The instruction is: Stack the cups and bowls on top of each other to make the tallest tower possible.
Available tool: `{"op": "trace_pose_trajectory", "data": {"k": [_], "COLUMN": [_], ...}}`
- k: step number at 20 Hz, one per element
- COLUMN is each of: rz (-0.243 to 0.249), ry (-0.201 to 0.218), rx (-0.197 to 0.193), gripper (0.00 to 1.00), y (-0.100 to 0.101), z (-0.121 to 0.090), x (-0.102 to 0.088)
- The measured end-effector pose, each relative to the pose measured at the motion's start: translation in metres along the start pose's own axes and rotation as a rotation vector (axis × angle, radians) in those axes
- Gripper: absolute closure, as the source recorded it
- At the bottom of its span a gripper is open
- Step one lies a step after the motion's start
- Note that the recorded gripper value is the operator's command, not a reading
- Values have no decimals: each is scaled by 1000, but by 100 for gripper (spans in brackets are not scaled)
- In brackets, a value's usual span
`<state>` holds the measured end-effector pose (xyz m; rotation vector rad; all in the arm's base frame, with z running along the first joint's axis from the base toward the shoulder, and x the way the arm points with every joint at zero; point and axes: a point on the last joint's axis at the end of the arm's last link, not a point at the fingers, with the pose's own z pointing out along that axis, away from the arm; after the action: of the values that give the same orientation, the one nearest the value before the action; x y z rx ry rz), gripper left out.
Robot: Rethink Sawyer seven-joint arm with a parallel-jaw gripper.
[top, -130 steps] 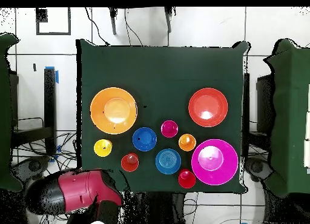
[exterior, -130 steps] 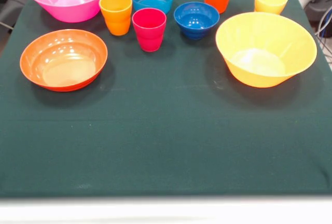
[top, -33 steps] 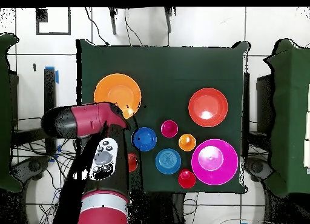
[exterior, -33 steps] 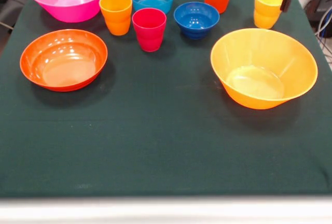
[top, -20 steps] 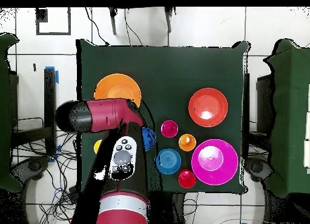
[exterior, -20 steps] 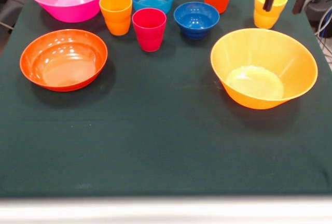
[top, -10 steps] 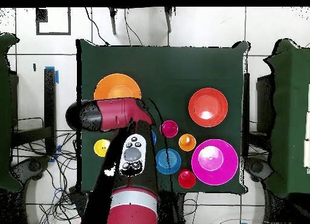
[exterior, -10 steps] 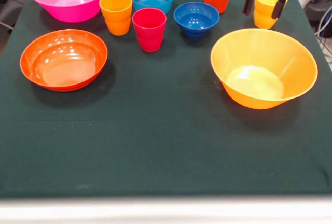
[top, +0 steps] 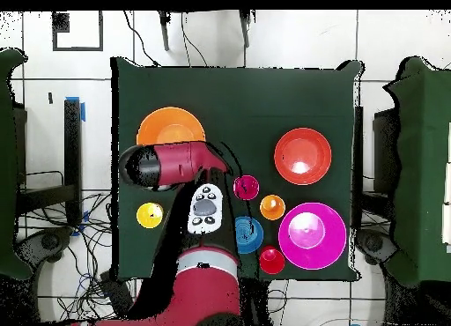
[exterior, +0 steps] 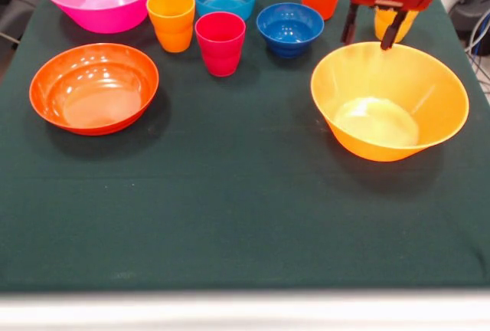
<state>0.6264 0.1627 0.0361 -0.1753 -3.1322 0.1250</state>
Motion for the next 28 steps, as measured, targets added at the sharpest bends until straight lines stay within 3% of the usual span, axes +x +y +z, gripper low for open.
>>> {"op": "trace_pose_trajectory", "data": {"k": [4,11,22,28], "rz": [-9,-17,-21,-21], "ry": [30,59,64,53], "rx": [5,1,-6,-6], "gripper": [0,0,0,0], "y": [2,9,13,16], "z": [25,49,53,64], "x": [6,11,13,2]}}
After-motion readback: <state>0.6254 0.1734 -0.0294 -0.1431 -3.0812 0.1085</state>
